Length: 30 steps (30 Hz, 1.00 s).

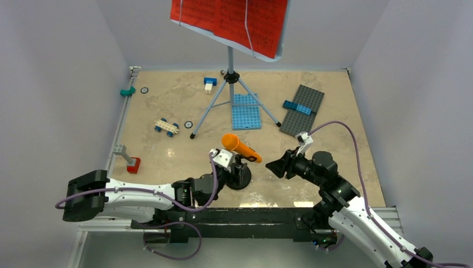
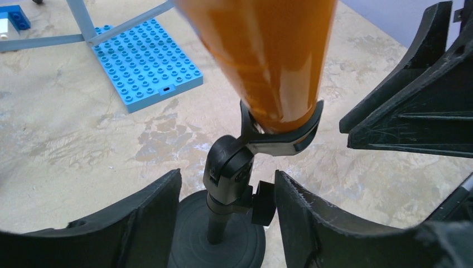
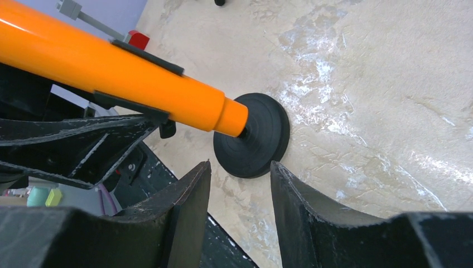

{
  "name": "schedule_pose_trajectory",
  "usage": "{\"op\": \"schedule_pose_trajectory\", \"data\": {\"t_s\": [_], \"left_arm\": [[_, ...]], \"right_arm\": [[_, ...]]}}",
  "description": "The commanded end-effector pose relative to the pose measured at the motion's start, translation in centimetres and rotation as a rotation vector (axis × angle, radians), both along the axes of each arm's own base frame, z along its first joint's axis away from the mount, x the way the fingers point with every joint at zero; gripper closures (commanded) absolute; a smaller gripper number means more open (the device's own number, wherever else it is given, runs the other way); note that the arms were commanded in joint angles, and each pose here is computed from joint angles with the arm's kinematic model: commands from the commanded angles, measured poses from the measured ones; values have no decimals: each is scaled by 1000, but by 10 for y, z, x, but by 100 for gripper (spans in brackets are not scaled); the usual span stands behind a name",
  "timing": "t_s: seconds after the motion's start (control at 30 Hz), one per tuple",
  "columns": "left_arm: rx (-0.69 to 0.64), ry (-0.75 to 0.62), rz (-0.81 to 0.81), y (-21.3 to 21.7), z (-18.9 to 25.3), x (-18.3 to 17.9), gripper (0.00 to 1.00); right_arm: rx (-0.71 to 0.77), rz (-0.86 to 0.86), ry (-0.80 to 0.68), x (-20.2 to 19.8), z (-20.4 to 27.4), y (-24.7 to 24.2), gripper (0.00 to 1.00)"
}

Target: Pack up the instrument practice props

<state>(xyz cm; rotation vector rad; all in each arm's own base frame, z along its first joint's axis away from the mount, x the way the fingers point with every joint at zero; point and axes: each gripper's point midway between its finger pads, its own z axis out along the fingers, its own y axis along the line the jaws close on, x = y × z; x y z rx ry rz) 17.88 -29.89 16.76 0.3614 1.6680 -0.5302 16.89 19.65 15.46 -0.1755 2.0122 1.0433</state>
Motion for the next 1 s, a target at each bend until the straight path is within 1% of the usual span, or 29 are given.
{"op": "schedule_pose_trajectory", "data": {"t_s": [0.0,0.13,0.27,0.37,0.5,0.67,0.77,0.97], "left_arm": [[-68,26,-32,1,13,-7,32],[-113,39,-62,9,13,-14,29],[-181,-2,-134,15,21,-23,29],[-221,-71,-195,16,27,-29,32],[-229,-81,-223,15,26,-24,38],[-309,-100,-280,16,39,-16,39],[-308,-129,-318,12,48,-16,38],[-282,-124,-360,1,48,-13,38]], "right_arm": [[3,-16,-66,7,23,-2,52],[-13,-4,-82,7,25,-2,52],[-25,31,-104,5,29,1,52],[-30,49,-125,4,32,2,53],[-29,79,-132,2,33,6,53],[-31,94,-130,0,32,7,53],[-37,92,-131,1,30,6,53],[-42,93,-133,3,32,7,54]]}}
